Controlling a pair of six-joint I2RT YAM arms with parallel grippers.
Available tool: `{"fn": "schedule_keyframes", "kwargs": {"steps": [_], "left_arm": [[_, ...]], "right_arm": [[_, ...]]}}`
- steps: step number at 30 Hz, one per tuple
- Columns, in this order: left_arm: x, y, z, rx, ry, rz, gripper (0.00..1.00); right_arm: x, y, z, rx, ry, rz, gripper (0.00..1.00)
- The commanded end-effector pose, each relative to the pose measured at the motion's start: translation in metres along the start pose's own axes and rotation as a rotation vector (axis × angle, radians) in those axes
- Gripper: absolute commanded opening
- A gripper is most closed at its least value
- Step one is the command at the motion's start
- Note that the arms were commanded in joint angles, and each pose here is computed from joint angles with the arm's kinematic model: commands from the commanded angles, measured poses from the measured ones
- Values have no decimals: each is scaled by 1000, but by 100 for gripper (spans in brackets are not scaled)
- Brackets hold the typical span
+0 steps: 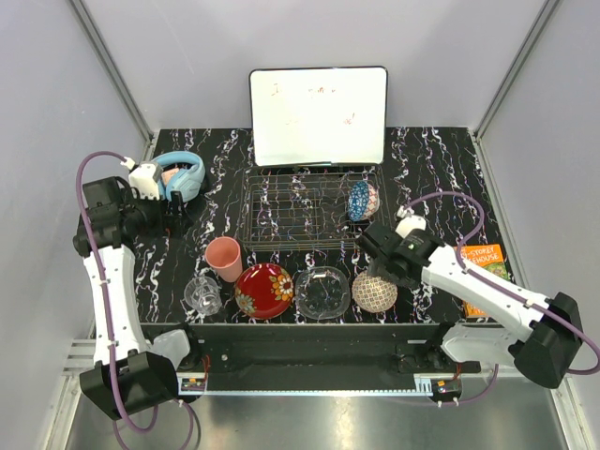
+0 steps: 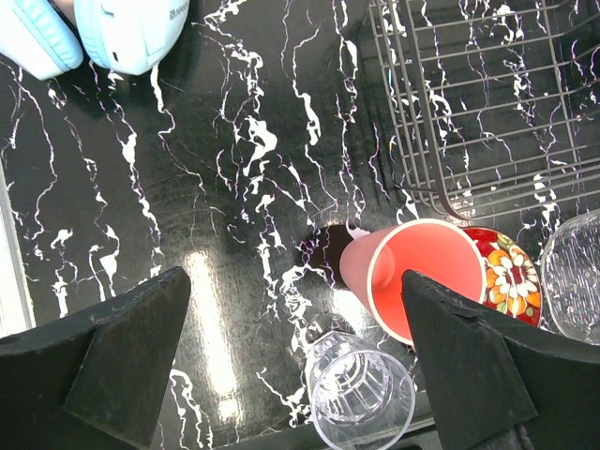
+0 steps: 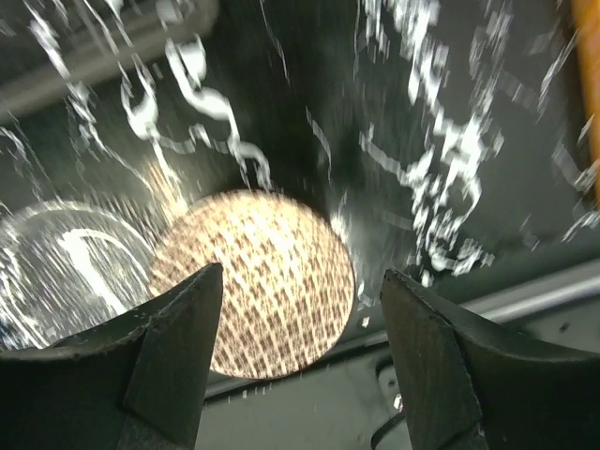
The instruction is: Load the mixed dishes into the dish rack
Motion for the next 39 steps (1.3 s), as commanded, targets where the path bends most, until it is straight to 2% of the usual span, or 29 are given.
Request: {"fn": "schedule_keyframes", "kwargs": {"steps": [1,11,19,24,27,31,32,36,39], "left_arm": [[-14,1,-7,-4,-56,31,99],[-14,2,-8,-12,-58,41,99],[-15,3,-6,-9,-53,42,99],[-15,3,-6,-7,-54,40,99],[-15,3,-7,-12,-53,47,99],[-13,3,-8,-19,-54,52,99],[-13,2,-7,-17,-54,55,99],[-13,3,-8,-18,-53,52,99],[-14,3,-8,-17,-55,52,99]], "right_arm": [[16,-2,-8,-59,126,115,74],[47,-10,19,18,195,116,73],[56,-17,27,46,201,124,74],[67,-20,42,76,206,147,67],[72,-22,49,95,193,169,60],[74,-26,53,95,166,206,43],[74,-26,52,88,161,220,29],[74,-28,53,83,151,240,2],[67,-23,45,65,97,225,0]]}}
Point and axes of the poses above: each gripper's point midway between its finger pads, its own z axis out along the fingers, its own y axis along the line the jaws close on, x = y × z, the point moved 10 cm from there along -z, back along the fingers, and after that the axes turned 5 degrees about z, right-handed, at the moved point
